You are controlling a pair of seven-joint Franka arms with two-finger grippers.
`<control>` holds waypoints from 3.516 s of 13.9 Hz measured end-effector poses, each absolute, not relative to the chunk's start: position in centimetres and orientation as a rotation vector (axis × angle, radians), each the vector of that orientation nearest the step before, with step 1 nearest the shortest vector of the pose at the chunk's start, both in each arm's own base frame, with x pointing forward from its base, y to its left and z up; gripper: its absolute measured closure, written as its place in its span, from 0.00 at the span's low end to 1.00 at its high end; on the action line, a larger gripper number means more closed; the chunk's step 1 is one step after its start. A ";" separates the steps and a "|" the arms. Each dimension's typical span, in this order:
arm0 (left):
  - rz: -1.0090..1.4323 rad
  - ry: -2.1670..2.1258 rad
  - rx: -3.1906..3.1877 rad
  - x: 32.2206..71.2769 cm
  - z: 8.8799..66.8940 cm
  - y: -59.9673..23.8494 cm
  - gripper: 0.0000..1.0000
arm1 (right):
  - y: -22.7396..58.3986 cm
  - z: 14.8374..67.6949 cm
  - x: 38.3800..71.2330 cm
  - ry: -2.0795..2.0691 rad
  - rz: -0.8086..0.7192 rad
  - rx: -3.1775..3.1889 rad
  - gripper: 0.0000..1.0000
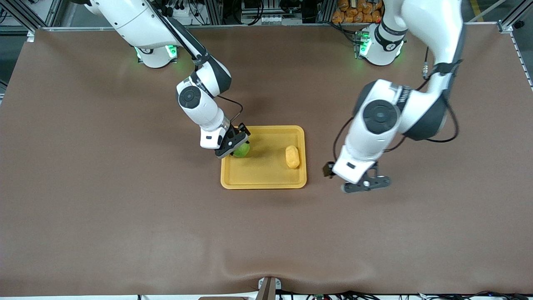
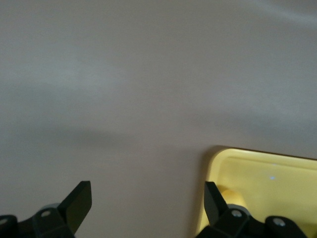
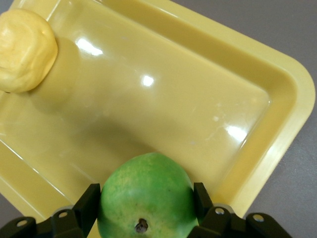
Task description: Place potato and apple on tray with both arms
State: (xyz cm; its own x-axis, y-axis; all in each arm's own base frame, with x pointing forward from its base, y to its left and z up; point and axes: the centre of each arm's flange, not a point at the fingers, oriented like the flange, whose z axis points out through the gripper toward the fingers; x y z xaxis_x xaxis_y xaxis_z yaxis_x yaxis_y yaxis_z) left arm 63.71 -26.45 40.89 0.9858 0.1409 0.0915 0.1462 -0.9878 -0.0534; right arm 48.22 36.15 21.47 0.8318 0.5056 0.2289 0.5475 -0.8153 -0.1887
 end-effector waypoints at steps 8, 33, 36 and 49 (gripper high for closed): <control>-0.023 -0.110 -3.030 63.1 48.2 -16.7 0.00 | 36.2 21.6 48.5 -0.808 -0.258 -2.765 0.00; 0.128 0.001 -3.083 52.1 61.8 -4.2 0.00 | -1.9 52.8 57.6 -0.150 -0.175 -3.036 0.00; 0.088 0.016 -3.088 50.4 63.3 -4.8 0.00 | -5.0 57.1 56.3 -0.084 -0.055 -3.031 0.00; 0.013 -0.003 -3.095 51.1 65.1 -4.5 0.00 | -7.5 64.2 51.2 -0.006 0.065 -3.074 0.00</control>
State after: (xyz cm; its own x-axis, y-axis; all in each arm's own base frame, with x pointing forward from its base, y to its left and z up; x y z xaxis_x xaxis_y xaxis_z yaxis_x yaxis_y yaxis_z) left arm 51.11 -4.47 65.09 1.0000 0.0024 -0.0083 0.0020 -0.9989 -0.0465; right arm 51.24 -7.51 64.21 0.9991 0.0053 -0.0420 0.0025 -0.9978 -0.0669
